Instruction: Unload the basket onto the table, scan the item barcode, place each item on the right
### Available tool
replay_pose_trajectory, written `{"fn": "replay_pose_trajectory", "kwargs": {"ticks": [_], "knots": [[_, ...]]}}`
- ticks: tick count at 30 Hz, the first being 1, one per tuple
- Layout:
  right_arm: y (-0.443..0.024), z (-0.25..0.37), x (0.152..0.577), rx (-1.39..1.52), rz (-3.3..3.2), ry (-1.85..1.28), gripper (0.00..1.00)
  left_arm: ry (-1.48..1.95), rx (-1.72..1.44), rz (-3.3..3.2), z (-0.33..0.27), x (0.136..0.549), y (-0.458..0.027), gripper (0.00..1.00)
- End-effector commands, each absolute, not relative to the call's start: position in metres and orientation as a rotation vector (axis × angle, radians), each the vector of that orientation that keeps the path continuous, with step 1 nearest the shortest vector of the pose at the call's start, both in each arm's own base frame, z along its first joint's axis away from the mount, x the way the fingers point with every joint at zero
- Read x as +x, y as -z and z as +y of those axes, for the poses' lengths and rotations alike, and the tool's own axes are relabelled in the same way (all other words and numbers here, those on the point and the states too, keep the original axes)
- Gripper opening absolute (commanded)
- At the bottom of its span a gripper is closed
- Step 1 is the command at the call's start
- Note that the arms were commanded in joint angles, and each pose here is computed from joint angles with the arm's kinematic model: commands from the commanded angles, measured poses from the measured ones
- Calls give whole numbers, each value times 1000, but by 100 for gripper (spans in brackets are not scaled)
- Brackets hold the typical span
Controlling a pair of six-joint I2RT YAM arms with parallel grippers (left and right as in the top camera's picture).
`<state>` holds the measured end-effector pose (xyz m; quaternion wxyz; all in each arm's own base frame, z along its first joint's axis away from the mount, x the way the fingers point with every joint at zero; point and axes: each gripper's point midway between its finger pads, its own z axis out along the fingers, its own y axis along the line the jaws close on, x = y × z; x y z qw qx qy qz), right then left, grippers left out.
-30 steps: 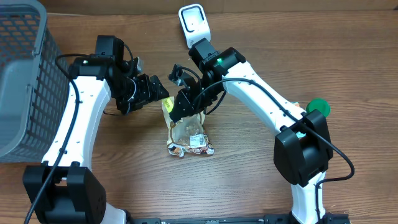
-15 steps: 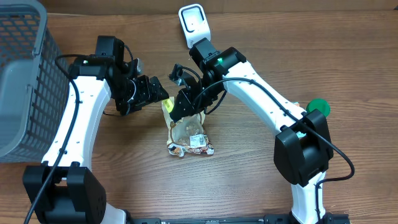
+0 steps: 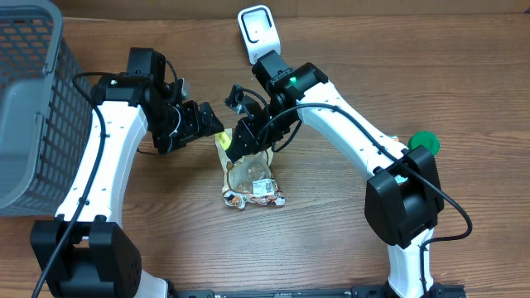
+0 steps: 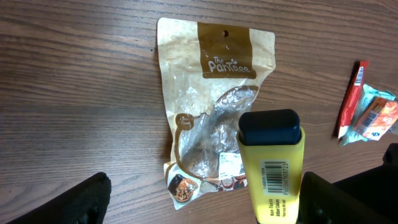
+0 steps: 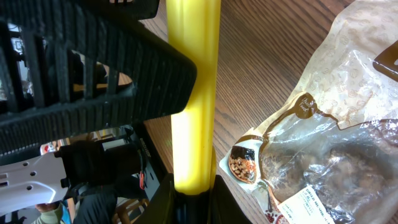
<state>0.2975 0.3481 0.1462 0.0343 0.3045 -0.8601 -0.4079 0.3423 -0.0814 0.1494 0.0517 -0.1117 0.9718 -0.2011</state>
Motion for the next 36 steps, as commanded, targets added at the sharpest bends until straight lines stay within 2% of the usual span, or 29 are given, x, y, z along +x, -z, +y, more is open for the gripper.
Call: {"fn": "replay_pose_trajectory", "kwargs": {"ticks": [1,7,29,36], "knots": [[-168,346,305,977,-2661,1327,5,493,-337,2969,-67,338,-146,83],[-168,347,305,982,-2663,1331,5,465,-342,2977,-64,337,-144,80],[-168,348,306,986,-2666,1335,6,450,-353,3006,-62,330,-140,80],[-169,348,307,990,-2668,1336,6,411,-354,2979,-57,337,-139,84]]}}
